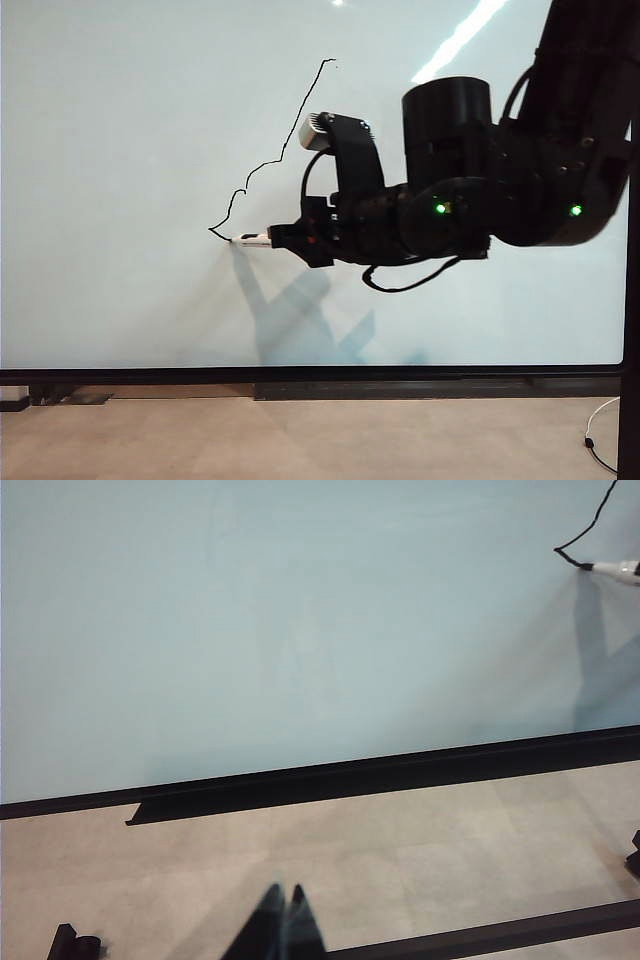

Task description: Pick up the pen on the shelf to the right of the whiteboard and draw a triangle.

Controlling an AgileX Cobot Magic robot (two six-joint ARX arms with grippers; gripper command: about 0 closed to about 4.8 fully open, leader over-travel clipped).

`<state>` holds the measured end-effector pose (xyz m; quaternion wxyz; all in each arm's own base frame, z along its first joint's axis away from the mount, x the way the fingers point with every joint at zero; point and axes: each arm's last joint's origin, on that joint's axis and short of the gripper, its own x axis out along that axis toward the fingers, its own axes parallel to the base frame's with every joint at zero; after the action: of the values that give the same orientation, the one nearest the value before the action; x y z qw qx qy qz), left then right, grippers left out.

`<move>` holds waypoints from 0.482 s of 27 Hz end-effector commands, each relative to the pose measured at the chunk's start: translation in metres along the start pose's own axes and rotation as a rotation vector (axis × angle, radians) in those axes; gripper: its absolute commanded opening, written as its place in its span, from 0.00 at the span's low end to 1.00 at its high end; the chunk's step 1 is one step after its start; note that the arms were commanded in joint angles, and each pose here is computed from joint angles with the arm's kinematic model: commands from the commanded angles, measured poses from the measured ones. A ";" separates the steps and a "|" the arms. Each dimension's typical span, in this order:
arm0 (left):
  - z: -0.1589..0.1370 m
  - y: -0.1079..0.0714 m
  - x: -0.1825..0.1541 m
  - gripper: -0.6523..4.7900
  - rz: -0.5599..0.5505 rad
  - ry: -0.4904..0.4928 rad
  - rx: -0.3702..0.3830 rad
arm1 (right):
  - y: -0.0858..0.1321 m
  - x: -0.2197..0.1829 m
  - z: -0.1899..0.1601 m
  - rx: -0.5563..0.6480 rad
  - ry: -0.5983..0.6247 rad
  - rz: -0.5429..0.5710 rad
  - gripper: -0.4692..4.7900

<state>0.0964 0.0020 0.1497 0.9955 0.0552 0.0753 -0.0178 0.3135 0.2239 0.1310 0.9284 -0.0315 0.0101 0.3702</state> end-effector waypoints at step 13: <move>0.002 0.000 0.000 0.11 -0.002 -0.008 0.001 | -0.024 -0.022 0.008 -0.002 -0.036 -0.159 0.08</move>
<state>0.0964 0.0020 0.1499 0.9955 0.0552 0.0751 -0.0178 0.3099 0.1999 0.1340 0.9376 -0.0319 0.0115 0.3460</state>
